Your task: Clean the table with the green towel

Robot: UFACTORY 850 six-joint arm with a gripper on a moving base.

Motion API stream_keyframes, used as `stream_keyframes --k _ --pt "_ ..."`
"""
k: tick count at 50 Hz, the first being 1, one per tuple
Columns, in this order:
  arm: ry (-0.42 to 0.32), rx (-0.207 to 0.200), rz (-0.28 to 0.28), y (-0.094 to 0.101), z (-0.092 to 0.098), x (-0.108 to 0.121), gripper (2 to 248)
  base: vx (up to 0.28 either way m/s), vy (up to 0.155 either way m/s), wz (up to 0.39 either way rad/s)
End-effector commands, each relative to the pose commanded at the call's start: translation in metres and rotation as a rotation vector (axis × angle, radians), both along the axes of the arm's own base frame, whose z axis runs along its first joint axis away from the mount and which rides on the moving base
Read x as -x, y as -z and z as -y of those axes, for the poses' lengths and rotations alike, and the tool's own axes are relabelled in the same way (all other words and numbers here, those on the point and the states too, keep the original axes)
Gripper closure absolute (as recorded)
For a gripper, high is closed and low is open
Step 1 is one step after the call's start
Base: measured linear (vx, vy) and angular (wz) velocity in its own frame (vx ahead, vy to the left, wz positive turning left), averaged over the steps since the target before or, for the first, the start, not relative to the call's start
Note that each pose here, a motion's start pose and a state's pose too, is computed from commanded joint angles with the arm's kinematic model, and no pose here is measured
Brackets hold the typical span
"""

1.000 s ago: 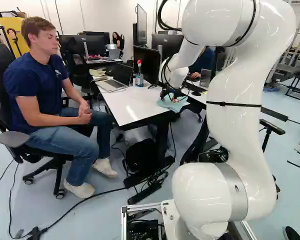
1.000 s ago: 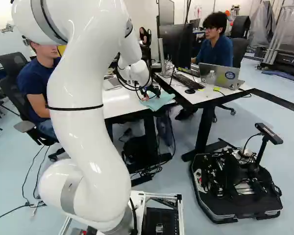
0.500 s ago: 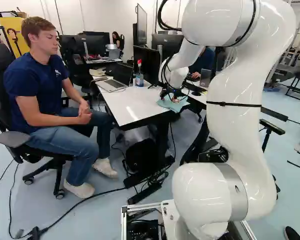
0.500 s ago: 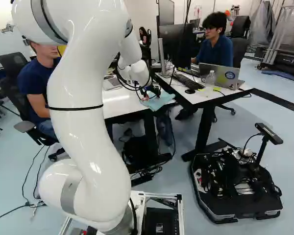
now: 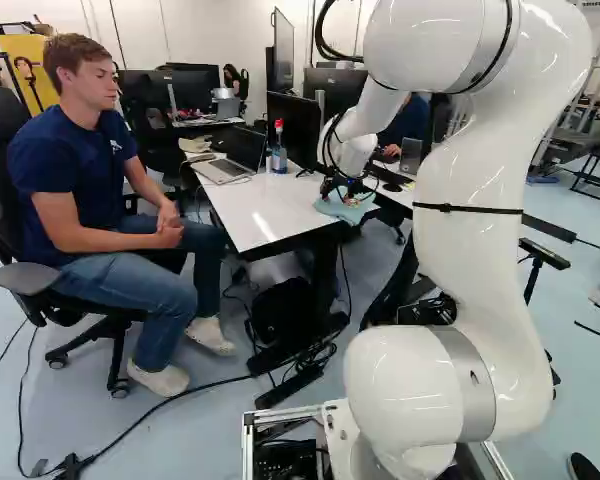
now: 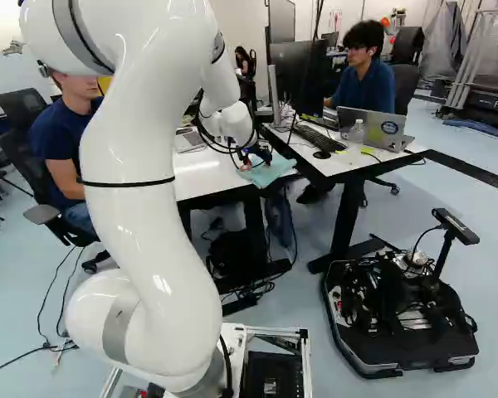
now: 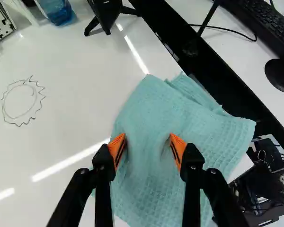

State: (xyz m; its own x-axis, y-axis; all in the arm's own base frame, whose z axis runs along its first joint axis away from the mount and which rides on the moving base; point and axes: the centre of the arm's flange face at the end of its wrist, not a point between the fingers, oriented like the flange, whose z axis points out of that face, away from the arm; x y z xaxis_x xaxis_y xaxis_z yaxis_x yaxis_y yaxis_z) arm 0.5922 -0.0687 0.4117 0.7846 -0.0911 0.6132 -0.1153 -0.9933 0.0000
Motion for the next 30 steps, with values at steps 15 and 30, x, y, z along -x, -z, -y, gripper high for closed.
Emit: stream_keyframes --k 15,30 --pt "0.000 0.000 0.000 0.000 0.000 0.000 130 0.000 0.000 0.000" --pt "0.000 0.003 0.024 -0.016 0.000 0.004 169 0.000 0.000 0.000"
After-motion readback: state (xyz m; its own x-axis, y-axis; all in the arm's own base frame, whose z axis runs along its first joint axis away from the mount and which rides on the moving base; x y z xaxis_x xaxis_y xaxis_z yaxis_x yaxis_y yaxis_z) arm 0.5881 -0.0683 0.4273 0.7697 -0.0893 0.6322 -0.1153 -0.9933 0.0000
